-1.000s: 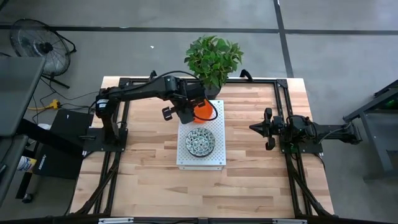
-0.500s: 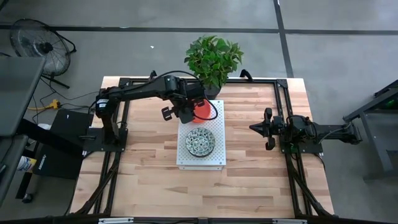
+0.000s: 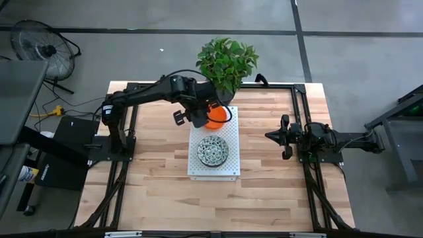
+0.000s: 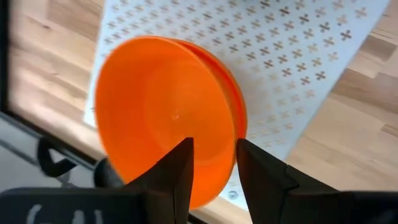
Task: Pick & Place Mini bowls
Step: Stack the orange bowl on top of the orange bowl on the shelf, then return to Home Position
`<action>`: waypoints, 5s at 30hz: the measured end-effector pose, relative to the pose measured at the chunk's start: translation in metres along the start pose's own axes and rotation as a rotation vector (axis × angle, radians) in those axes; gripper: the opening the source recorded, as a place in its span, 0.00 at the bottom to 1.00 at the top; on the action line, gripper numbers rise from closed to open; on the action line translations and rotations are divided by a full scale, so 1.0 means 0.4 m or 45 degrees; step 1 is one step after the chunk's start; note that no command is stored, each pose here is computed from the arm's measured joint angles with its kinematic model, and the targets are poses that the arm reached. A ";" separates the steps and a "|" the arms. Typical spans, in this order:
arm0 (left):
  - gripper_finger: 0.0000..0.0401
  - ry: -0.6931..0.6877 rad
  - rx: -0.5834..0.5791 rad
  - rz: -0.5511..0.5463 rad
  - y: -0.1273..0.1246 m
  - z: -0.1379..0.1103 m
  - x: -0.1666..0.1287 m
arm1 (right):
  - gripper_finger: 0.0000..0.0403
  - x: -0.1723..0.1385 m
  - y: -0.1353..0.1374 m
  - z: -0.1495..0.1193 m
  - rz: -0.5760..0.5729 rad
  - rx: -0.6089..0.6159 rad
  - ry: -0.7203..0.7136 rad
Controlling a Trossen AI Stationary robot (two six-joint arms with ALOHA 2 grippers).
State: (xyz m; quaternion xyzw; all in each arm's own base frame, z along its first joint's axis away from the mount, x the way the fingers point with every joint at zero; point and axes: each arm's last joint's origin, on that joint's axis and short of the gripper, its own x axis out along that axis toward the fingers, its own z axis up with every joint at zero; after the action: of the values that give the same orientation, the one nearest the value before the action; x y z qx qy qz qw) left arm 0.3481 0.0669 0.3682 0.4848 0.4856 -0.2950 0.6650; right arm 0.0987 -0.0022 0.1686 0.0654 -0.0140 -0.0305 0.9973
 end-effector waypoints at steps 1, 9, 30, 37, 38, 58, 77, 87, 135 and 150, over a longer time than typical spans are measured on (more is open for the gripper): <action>0.29 -0.003 0.000 0.015 0.003 0.000 -0.008 | 0.00 0.000 0.000 0.000 0.000 0.000 0.000; 0.29 -0.009 -0.020 0.035 0.004 0.002 -0.042 | 0.00 0.000 0.000 0.000 0.000 0.000 0.000; 0.29 -0.396 -0.272 0.187 0.048 -0.002 -0.067 | 0.00 0.000 0.000 0.000 0.000 0.000 0.000; 0.29 -0.487 -0.379 0.174 0.047 -0.063 -0.086 | 0.00 0.000 0.000 0.000 0.000 0.000 0.000; 0.29 -0.490 -0.387 0.173 0.044 -0.070 -0.089 | 0.00 0.000 0.000 0.000 0.000 0.000 0.000; 0.29 -0.764 -0.575 0.501 -0.229 -0.091 -0.001 | 0.00 0.000 0.000 0.000 0.000 0.000 -0.001; 0.29 -1.135 -0.768 1.237 -0.600 -0.130 0.016 | 0.00 0.000 0.000 0.000 0.000 0.000 0.000; 0.29 -1.385 -0.985 1.422 -0.724 -0.148 0.066 | 0.00 0.000 0.000 0.000 0.000 0.000 0.000; 0.02 -1.499 -1.129 1.273 -0.768 -0.086 0.136 | 0.00 0.000 0.000 0.000 0.000 0.000 0.000; 0.02 -1.354 -0.976 1.225 -0.782 -0.065 0.155 | 0.00 0.000 0.000 0.000 0.000 0.000 0.000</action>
State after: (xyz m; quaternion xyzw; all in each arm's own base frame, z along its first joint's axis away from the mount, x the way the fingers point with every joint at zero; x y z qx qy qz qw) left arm 0.0908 -0.0153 0.1968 0.1740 -0.0893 0.0191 0.9805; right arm 0.0987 -0.0022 0.1686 0.0654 -0.0141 -0.0305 0.9973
